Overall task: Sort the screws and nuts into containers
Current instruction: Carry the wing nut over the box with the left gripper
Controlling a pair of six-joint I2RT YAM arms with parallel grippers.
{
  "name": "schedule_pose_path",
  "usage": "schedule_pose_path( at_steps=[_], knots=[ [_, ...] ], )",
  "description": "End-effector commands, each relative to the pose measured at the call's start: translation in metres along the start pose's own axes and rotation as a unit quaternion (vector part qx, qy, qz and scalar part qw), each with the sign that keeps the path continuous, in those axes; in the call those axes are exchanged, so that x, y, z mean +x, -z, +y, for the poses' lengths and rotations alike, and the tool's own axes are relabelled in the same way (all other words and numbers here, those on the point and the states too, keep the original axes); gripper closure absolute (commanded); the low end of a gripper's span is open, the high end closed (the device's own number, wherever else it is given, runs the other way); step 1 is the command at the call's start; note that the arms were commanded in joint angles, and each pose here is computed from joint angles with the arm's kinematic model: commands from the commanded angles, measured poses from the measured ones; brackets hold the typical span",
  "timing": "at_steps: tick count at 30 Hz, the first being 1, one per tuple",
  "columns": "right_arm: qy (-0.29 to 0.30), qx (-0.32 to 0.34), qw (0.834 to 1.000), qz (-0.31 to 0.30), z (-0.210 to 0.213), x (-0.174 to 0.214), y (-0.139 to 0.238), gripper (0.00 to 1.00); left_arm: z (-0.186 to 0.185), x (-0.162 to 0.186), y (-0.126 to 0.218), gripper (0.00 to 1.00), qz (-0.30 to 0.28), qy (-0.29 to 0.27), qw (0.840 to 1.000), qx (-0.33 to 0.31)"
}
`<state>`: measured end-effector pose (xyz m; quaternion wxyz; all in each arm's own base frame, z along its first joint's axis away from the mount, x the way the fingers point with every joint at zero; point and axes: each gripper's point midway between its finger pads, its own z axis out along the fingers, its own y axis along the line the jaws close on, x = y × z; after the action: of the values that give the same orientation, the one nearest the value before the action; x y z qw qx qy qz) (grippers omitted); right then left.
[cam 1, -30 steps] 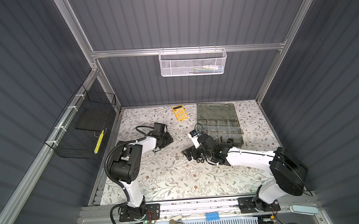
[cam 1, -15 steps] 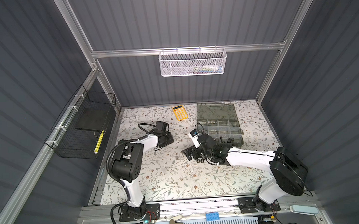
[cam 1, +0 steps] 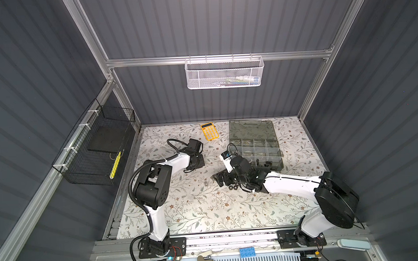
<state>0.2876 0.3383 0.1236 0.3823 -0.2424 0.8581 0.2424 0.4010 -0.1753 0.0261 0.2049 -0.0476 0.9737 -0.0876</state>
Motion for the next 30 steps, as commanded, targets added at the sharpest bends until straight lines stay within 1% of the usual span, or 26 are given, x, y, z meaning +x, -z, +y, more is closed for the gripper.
schedule_pose_path(
  at_steps=[1, 7, 12, 17, 21, 25, 30],
  knots=[
    [0.004, 0.002, 1.0, -0.012, 0.002, -0.01, 0.007, 0.01, 0.017, 0.031, -0.006, 0.77, 0.055, -0.024, 0.997, -0.047],
    [0.003, 0.006, 1.0, -0.014, 0.001, -0.01, 0.007, 0.01, -0.005, 0.026, 0.01, 0.79, 0.039, -0.049, 0.997, -0.033],
    [0.001, 0.019, 1.0, -0.022, -0.004, -0.013, 0.011, 0.01, -0.021, 0.018, 0.026, 0.8, 0.02, -0.053, 0.998, -0.01],
    [0.004, 0.049, 0.997, -0.053, -0.016, -0.021, 0.024, 0.01, -0.036, 0.012, 0.036, 0.8, 0.009, -0.049, 0.999, 0.019],
    [0.001, 0.068, 0.994, -0.081, -0.026, -0.028, 0.038, 0.01, -0.058, 0.008, 0.043, 0.8, 0.002, -0.046, 0.997, 0.057],
    [-0.014, 0.092, 0.991, -0.101, -0.042, -0.033, 0.049, 0.01, -0.085, 0.003, 0.051, 0.8, -0.008, -0.055, 0.995, 0.085],
    [-0.049, 0.124, 0.985, -0.11, -0.069, -0.034, 0.06, 0.01, -0.115, -0.007, 0.056, 0.8, -0.02, -0.07, 0.992, 0.107]
  ],
)
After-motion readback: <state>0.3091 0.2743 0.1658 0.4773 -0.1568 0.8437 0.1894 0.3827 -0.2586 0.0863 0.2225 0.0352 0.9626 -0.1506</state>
